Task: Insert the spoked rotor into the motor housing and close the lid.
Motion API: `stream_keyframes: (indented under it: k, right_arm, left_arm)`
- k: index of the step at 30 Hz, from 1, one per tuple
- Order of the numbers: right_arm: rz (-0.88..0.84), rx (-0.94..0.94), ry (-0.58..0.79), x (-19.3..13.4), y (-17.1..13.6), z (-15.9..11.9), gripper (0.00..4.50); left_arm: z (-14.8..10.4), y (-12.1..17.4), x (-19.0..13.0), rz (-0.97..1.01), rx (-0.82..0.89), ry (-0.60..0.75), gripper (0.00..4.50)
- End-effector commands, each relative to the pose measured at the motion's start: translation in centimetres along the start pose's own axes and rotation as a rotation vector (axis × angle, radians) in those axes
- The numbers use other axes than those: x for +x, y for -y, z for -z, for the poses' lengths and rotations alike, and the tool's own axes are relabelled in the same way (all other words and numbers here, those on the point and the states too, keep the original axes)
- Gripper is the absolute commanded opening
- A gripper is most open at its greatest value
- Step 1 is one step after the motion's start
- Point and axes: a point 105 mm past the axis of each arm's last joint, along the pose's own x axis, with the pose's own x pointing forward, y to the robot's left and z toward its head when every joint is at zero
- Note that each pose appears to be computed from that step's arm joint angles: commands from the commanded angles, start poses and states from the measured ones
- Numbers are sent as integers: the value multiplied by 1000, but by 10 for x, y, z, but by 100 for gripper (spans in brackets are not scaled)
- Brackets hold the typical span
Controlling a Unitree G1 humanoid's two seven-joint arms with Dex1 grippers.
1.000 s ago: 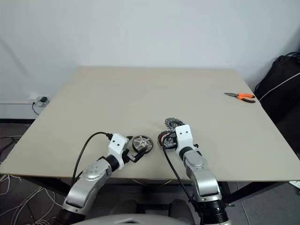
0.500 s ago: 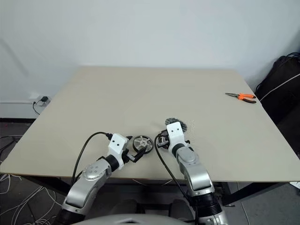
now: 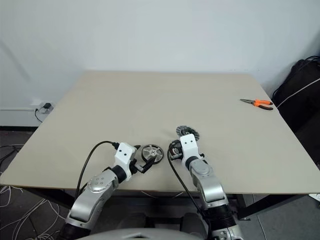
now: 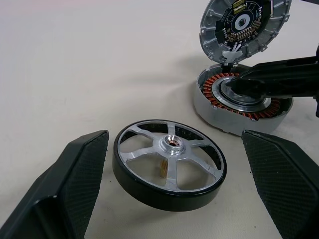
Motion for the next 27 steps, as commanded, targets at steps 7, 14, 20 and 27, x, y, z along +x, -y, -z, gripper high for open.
stream_keyframes:
  k: [7, 14, 20, 27]
  right_arm:
    - [31, 15, 5, -13, 10, 4, 3]
    - [26, -14, 80, -18, 8, -19, 3]
    - [10, -31, 129, -16, 3, -38, 3]
    - [-10, -61, 158, -7, -8, -51, 3]
  left_arm:
    - [-12, -1, 1, 1, 29, 51, 450]
    - [-11, 0, 3, 9, 28, 50, 450]
    - [-10, 0, 3, 11, 28, 52, 450]
    - [-9, -1, 2, 3, 25, 49, 450]
